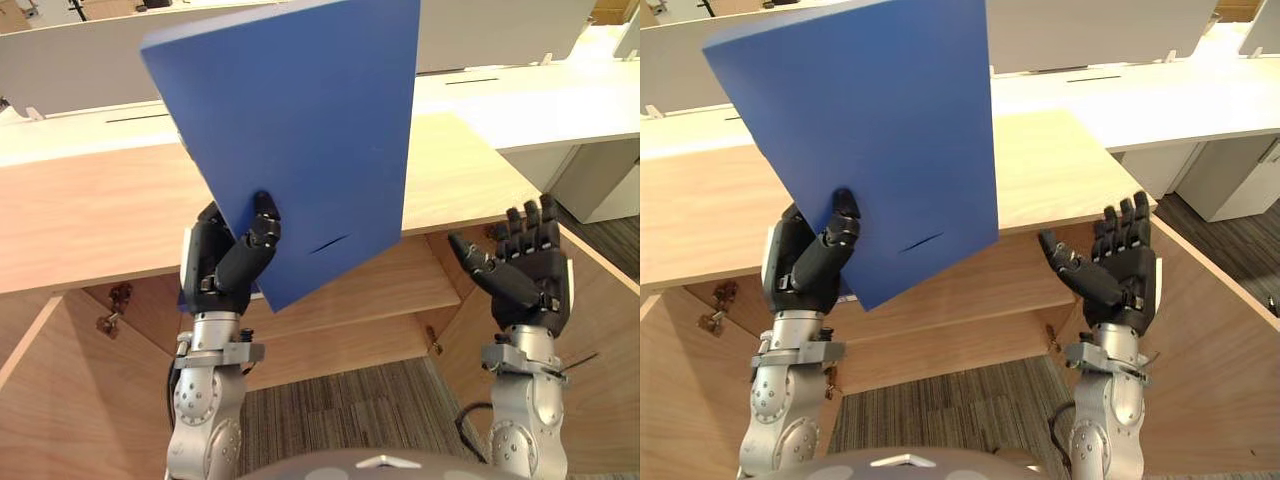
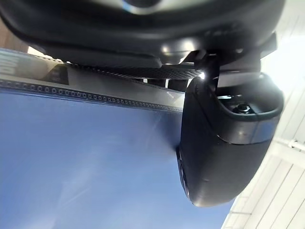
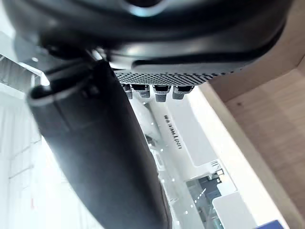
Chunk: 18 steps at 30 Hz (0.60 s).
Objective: Walk over to the cabinet, pick up the folder, carry it to the office cabinet, place the folder inside the office cabinet, then close the office cabinet door
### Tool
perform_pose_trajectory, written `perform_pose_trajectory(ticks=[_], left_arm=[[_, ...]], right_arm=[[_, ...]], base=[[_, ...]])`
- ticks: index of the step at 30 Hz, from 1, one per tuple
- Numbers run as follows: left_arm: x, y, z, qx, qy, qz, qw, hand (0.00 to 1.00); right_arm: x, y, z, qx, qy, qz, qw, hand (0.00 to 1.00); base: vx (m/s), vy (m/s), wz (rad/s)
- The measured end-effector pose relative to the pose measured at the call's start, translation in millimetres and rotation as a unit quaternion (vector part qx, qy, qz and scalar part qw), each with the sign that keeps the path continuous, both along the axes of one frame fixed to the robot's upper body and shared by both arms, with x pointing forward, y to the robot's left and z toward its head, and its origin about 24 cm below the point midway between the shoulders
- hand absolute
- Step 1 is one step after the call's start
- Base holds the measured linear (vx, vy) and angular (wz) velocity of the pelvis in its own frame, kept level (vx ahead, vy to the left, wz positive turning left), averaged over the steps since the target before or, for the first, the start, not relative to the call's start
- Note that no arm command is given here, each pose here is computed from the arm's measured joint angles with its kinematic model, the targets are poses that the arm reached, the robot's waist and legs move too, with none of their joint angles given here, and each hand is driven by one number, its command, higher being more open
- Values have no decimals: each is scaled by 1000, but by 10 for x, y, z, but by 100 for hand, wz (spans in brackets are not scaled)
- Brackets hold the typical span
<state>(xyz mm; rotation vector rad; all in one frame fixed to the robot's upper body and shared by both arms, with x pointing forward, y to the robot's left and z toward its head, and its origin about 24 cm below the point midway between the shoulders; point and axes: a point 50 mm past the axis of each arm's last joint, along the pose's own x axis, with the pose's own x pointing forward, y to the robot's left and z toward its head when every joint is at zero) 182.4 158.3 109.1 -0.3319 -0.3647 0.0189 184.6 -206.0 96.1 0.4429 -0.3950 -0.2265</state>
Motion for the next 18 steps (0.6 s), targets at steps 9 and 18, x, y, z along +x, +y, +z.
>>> perform_pose_trajectory(ticks=[9,18], left_arm=[[52,-69,77,11,-29,-39,999,0],[112,-196,115,39,-50,-104,993,0]], right_arm=[[232,126,337,-64,-84,94,990,100],[383,198,464,-142,-101,146,974,100]], base=[[-26,-1,0],[-15,2,4]])
